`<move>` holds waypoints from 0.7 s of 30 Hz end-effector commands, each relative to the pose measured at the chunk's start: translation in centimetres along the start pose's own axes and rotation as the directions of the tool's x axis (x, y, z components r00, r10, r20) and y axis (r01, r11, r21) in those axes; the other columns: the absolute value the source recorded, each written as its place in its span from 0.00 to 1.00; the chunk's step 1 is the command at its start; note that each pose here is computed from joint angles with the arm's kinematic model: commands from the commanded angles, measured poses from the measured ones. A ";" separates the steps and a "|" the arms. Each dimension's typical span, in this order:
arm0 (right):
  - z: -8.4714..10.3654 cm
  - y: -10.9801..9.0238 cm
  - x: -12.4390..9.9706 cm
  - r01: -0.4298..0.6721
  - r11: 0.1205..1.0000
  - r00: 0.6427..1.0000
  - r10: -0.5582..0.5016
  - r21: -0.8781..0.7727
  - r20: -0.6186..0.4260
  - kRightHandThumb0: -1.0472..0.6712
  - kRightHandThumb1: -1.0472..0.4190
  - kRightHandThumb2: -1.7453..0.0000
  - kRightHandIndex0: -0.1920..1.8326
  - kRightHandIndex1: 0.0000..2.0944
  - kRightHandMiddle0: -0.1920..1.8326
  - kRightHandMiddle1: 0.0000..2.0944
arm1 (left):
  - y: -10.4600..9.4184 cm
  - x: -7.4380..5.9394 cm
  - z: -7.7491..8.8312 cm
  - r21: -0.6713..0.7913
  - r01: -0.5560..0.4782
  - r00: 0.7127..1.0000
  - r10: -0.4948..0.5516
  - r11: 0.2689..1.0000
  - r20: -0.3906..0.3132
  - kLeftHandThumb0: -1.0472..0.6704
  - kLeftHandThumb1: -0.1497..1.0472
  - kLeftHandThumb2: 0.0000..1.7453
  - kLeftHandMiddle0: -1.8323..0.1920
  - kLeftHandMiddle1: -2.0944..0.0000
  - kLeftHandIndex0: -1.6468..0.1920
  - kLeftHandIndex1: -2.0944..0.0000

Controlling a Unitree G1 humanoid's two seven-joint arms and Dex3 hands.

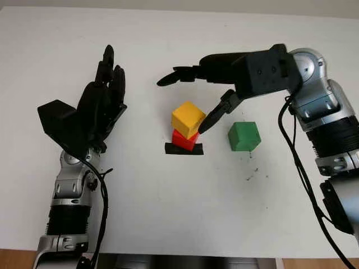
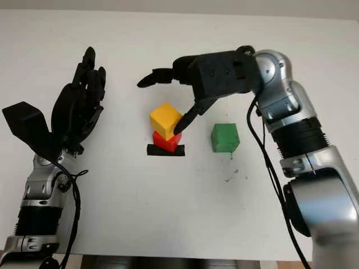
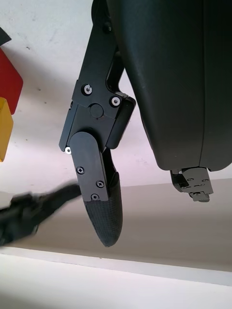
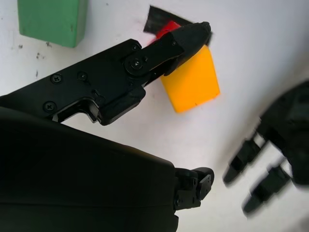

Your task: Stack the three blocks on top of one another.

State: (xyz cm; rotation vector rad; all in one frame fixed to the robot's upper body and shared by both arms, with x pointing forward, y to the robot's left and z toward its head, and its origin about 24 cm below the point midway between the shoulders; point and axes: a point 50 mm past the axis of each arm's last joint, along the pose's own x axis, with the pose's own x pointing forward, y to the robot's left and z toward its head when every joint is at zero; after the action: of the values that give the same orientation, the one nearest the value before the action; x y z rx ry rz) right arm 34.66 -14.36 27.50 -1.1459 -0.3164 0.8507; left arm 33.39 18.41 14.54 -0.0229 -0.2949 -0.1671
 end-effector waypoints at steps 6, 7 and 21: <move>-0.4 -0.8 -6.8 0.231 0.973 0.968 -0.228 0.023 -0.108 0.19 0.13 0.97 0.08 0.04 0.12 0.16 | 0.2 -0.4 0.2 0.001 -0.010 1.000 0.010 1.000 0.010 0.13 1.00 0.32 0.99 0.97 1.00 0.98; -0.7 -0.5 -7.8 0.253 0.967 0.960 -0.247 0.032 -0.135 0.21 0.13 0.97 0.08 0.04 0.12 0.16 | 0.3 -0.4 0.2 0.000 -0.011 1.000 0.011 1.000 0.009 0.13 1.00 0.32 0.99 0.97 1.00 0.98; -1.7 6.0 -12.8 0.277 0.931 0.816 -0.359 -0.238 -0.453 0.24 0.07 0.96 0.08 0.02 0.19 0.04 | 0.2 -0.1 0.3 0.010 0.007 1.000 -0.007 1.000 0.005 0.14 1.00 0.35 1.00 0.98 0.99 0.98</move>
State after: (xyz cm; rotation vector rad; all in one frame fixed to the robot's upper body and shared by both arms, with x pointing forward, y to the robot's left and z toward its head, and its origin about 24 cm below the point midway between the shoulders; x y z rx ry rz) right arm 25.16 -24.06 24.00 -1.3536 -0.1470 0.2334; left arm 33.22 18.61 14.48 -0.0223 -0.2909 -0.1672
